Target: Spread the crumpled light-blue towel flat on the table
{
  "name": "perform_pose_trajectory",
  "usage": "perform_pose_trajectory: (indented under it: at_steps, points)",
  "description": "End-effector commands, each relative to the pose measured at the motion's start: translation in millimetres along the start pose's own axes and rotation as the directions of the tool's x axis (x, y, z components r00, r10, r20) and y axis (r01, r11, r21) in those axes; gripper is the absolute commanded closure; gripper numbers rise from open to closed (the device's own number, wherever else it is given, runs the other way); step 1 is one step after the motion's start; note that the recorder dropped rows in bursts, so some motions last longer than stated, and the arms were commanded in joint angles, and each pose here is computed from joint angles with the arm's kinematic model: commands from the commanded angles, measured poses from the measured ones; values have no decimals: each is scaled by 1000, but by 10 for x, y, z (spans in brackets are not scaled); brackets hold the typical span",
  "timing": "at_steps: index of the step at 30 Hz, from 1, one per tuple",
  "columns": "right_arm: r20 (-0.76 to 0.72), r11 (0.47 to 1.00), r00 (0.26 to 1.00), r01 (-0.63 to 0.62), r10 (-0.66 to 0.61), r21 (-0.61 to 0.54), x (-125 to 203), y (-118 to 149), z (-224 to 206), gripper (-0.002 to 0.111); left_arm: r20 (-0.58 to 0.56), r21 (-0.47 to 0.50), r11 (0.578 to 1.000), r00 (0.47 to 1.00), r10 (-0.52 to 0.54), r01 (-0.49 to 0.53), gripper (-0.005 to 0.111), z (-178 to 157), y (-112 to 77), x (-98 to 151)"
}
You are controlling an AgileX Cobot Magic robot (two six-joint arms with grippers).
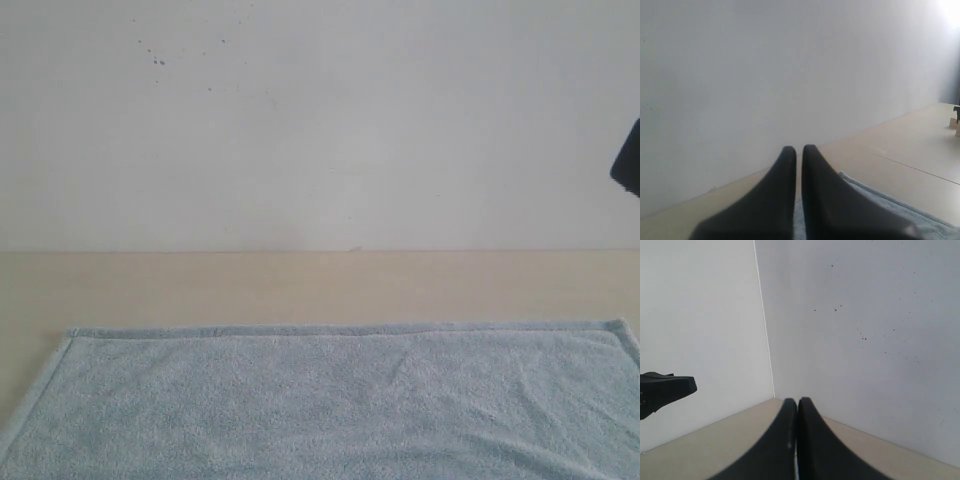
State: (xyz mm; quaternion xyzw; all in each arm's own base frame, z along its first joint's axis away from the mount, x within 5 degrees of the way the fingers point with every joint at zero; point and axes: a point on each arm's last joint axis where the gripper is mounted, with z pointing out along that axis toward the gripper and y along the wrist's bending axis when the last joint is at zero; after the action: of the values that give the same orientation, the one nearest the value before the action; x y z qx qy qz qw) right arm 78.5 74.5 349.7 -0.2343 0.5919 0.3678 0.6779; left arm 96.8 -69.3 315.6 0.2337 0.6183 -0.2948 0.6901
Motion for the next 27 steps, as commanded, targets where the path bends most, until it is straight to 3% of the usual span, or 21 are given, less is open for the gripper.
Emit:
perform_pose_trajectory:
  at_steps: [1, 7, 12, 17, 21, 27]
  points:
    - [4, 1000, 1000, 3, -3, 2, -12, 2, -3, 108, -4, 9, 1000, 1000, -9, 9, 103, -3, -12, 14]
    - [-5, 999, 999, -34, 34, 12, 70, -21, -8, 108, -4, 9, 1000, 1000, -9, 9, 103, -3, -12, 14]
    - [7, 971, 995, -95, 96, 218, 341, -201, -139, 108, -4, 9, 1000, 1000, -9, 9, 103, -3, -12, 14]
    - [94, 952, 985, 111, -143, 286, 476, -166, -382, 108, -4, 9, 1000, 1000, -9, 9, 103, -3, -12, 14]
    - [85, 886, 965, 192, -250, 422, 543, -213, -561, 108, -4, 9, 1000, 1000, -9, 9, 103, -3, -12, 14]
    - [-23, 842, 978, 190, -207, 506, 870, -297, -708, 108, -4, 9, 1000, 1000, -9, 9, 103, -3, -12, 14]
